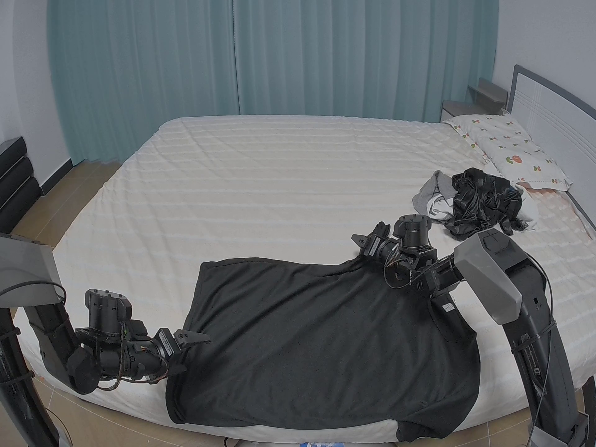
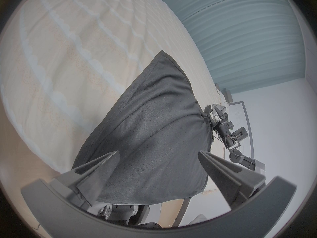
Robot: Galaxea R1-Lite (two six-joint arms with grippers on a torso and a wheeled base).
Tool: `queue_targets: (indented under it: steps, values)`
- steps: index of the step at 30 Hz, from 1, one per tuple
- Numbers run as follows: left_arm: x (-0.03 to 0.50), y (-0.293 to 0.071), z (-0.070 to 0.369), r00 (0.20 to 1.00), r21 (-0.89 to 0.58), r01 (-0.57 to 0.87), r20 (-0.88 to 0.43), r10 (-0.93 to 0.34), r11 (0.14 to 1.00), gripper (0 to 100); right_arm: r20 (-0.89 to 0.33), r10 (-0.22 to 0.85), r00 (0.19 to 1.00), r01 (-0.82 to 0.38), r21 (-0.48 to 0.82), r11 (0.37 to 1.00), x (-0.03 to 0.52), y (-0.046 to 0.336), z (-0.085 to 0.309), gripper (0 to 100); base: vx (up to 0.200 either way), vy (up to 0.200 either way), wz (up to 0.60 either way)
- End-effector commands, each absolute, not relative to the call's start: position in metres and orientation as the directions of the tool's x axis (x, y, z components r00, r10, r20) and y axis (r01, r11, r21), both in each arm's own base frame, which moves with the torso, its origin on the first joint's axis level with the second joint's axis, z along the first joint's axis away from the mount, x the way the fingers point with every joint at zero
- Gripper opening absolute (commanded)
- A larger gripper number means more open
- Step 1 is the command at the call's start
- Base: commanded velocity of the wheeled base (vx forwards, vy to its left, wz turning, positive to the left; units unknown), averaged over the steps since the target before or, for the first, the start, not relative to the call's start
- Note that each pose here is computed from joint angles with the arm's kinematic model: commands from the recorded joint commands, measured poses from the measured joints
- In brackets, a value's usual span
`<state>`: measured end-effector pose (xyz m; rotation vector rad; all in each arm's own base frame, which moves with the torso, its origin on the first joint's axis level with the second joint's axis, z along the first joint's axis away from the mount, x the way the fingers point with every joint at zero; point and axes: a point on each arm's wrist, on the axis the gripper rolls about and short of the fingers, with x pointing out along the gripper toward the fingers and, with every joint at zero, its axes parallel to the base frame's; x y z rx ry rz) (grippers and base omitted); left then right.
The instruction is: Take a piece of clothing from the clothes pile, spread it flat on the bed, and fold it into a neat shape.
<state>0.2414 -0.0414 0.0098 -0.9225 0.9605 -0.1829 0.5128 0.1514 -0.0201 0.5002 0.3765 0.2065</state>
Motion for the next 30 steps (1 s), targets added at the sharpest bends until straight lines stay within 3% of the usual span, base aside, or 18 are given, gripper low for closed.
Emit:
queue_targets:
  steps: [1,16,30]
  values:
    - [0.241,-0.041,0.01,0.59,-0.744,-0.248,-0.624,-0.513,0.62,100,-0.281,0.268,0.921,-0.095,0.506,0.857,0.512,0.143,0.0,100,0.0,0.0,0.0]
    - [0.241,-0.041,0.01,0.59,-0.744,-0.248,-0.624,-0.513,0.62,100,-0.44,0.285,0.851,-0.049,0.475,0.879,0.493,0.158,-0.034,100,0.0,0.0,0.0]
    - [0.241,-0.042,0.008,0.584,-0.741,-0.246,-0.628,-0.514,0.625,100,-0.176,0.346,0.922,-0.207,0.531,0.822,0.527,0.191,-0.025,100,0.0,0.0,0.0]
